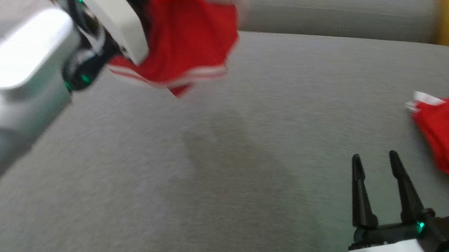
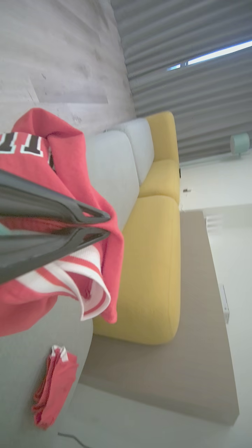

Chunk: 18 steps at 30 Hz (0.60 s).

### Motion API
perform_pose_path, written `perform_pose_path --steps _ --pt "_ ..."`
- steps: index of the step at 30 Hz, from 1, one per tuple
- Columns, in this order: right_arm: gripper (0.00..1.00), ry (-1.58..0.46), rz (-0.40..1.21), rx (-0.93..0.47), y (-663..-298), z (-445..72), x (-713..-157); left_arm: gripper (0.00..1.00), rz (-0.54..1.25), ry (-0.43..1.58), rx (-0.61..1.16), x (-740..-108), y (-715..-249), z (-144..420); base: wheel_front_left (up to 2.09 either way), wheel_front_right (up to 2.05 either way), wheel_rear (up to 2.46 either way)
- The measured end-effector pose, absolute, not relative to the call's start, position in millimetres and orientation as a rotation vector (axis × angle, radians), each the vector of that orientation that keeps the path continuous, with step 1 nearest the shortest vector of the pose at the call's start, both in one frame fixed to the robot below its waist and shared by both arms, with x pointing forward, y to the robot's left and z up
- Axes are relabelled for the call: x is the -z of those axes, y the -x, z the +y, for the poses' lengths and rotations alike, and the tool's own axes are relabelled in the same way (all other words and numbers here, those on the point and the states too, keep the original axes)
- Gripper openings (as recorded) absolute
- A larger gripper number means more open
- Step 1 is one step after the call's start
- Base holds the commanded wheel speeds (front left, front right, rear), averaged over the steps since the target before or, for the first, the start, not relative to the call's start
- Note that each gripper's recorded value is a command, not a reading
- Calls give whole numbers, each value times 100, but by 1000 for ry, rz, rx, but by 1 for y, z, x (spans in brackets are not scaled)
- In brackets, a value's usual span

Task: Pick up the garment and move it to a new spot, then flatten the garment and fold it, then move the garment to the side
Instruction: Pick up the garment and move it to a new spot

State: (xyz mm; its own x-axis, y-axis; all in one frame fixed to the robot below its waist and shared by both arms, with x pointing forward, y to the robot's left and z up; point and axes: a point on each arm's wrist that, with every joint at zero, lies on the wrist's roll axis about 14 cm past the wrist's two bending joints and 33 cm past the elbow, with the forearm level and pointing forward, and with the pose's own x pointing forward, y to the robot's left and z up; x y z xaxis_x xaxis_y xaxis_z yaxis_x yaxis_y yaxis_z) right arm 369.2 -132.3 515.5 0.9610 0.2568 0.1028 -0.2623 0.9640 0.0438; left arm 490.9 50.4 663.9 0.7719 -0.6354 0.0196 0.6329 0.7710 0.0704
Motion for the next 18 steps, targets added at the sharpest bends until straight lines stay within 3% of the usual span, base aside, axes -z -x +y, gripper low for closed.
perform_pose_path --steps 5,8,16,17,18 --pt "100 -60 -125 -178 -349 -157 -524 0 -18 -39 843 -646 -465 -12 0 0 0" --pt "100 -62 -132 -99 -333 -179 -525 0 74 -42 958 -591 -434 -62 0 0 0" --pt "100 -90 -84 -35 -326 -189 -511 0 207 3 1029 -494 -405 -99 0 0 0" --pt "100 -92 -78 -32 -328 -189 -509 22 223 6 1022 -483 -404 -100 0 0 0" --pt "100 -94 -73 -27 -329 -190 -508 64 238 8 1020 -474 -403 -102 0 0 0"
